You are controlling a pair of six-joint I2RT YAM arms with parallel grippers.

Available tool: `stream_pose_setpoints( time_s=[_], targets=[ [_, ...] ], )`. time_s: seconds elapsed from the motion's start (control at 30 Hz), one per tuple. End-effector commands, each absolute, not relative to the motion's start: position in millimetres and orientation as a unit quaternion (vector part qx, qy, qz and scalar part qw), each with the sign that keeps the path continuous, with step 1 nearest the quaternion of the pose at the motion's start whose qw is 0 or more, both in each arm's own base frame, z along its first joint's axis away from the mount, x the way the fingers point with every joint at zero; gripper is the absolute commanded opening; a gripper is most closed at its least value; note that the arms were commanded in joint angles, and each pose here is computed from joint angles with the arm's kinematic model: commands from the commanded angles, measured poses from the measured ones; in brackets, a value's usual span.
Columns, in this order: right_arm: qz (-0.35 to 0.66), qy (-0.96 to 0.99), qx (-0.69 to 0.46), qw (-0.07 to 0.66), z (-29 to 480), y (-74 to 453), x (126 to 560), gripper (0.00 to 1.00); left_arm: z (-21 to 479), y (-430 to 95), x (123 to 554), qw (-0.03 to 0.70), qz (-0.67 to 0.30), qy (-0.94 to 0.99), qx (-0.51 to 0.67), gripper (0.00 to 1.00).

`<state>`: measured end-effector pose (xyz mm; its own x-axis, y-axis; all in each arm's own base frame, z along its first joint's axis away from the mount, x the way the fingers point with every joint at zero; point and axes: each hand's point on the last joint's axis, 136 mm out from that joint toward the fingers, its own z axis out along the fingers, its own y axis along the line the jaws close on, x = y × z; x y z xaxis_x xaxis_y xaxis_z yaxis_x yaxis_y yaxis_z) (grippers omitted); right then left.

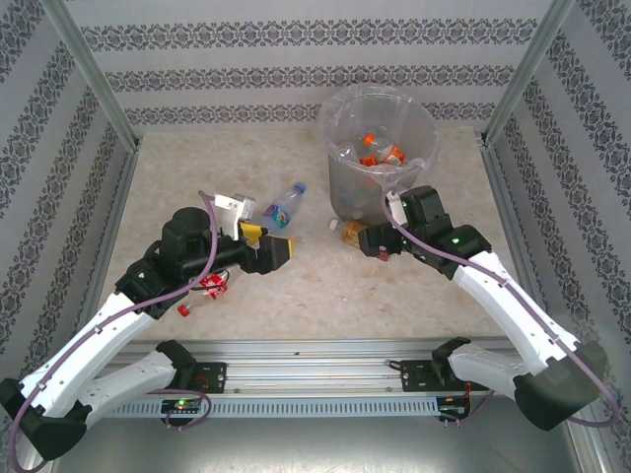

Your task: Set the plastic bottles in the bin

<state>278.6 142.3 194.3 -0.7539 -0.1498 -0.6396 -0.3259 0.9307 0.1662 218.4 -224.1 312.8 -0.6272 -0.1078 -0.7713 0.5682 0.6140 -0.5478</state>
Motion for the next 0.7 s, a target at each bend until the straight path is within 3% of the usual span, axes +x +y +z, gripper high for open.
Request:
stream_pose_setpoints(
  time_s=[0.0,0.67],
  targets=[
    [0.153,0.922,-0.112,0.339,183.9,148.6,291.9,0.98,321.2,-227.5,215.8,0.414,-0.423,0.792,0.151,1.00],
    [0.075,0.950,-0.119,0.279,98.7,136.8,341.8,0.98,307.8,-237.2,219.4,0.399,-0.430,0.796,0.149,1.00]
  ],
)
